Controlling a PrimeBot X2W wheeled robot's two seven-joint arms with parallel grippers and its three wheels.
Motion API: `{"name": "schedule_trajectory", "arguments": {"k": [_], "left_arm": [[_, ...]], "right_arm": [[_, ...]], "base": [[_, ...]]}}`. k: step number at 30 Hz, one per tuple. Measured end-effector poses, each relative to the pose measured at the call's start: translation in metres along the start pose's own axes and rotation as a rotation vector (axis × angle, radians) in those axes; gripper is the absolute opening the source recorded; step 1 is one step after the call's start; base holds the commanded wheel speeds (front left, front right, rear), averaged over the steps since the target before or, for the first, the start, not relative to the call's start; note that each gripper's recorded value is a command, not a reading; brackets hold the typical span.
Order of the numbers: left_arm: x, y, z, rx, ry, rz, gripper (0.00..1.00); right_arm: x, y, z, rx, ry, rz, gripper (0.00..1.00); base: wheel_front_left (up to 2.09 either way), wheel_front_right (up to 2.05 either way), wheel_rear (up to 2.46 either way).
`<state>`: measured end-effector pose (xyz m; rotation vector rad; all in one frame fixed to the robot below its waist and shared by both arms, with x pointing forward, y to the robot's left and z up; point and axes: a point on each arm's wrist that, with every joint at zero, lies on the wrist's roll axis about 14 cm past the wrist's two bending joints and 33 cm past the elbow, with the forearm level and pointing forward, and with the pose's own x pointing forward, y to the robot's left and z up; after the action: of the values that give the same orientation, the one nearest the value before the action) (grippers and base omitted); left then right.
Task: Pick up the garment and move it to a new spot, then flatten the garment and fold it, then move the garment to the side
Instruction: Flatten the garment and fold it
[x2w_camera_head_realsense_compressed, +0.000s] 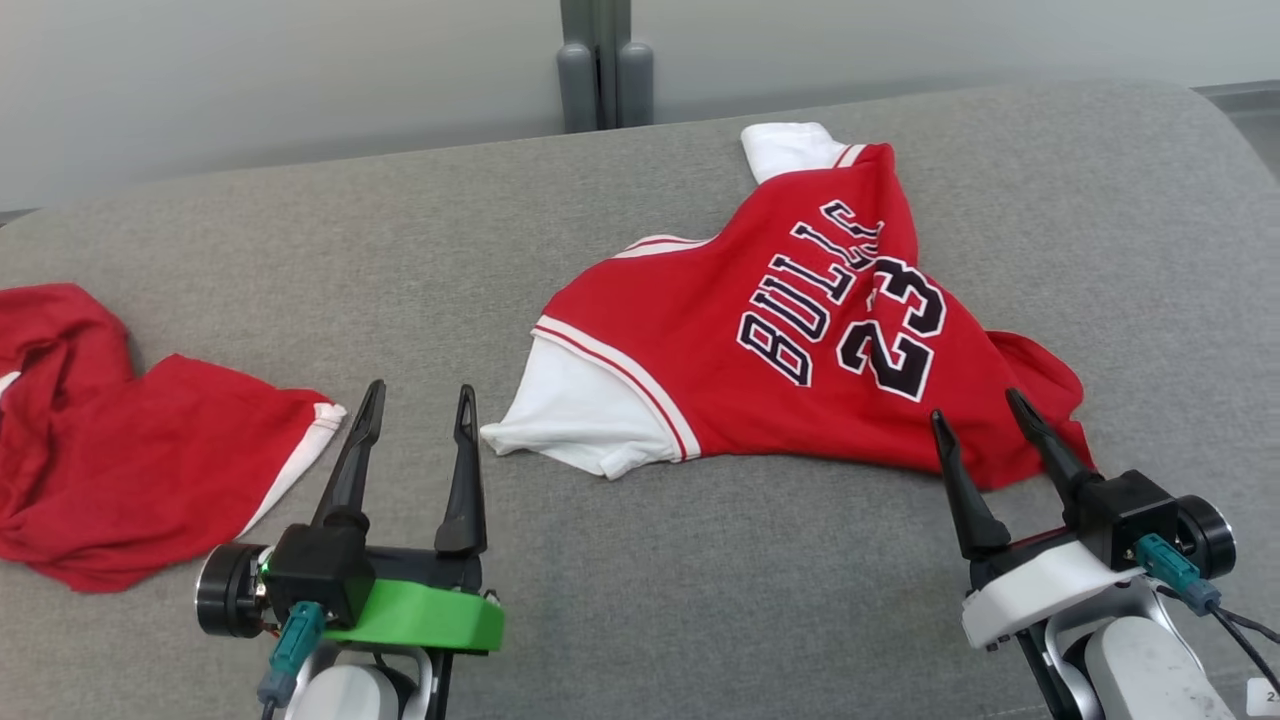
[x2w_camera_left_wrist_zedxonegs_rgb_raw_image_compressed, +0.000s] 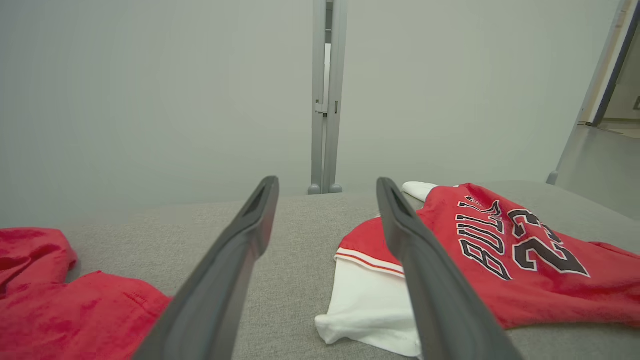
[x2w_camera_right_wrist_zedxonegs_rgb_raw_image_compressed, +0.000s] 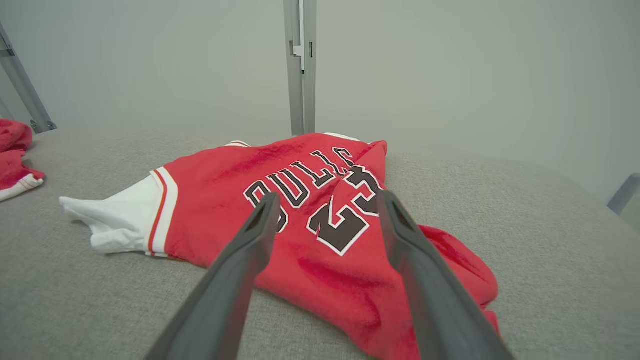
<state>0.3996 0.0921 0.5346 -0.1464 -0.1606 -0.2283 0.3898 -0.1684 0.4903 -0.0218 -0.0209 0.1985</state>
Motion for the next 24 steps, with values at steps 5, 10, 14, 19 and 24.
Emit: {"name": "schedule_trajectory", "arguments": {"k": [5, 10, 14, 19, 24], "left_arm": [[0.003, -0.011, -0.018, 0.013, 0.050, -0.055, 1.00], [0.009, -0.011, -0.062, 0.067, 0.184, -0.100, 1.00], [0.011, -0.004, -0.106, 0.144, 0.324, -0.137, 1.00], [0.024, 0.000, -0.136, 0.188, 0.417, -0.162, 1.00], [0.021, 0.007, -0.166, 0.243, 0.520, -0.177, 1.00]], "right_arm": [[-0.006, -0.004, 0.009, 0.002, -0.028, -0.037, 1.00], [-0.007, -0.011, 0.010, -0.010, -0.030, -0.059, 1.00], [-0.008, -0.017, 0.005, -0.006, -0.015, -0.084, 1.00], [-0.012, -0.029, -0.004, -0.010, 0.013, -0.122, 1.00], [-0.013, -0.035, -0.007, -0.008, 0.022, -0.149, 1.00]], "base": [[0.00, 0.00, 0.00], [0.00, 0.00, 0.00], [0.00, 0.00, 0.00], [0.00, 0.00, 0.00], [0.00, 0.00, 0.00]]}}
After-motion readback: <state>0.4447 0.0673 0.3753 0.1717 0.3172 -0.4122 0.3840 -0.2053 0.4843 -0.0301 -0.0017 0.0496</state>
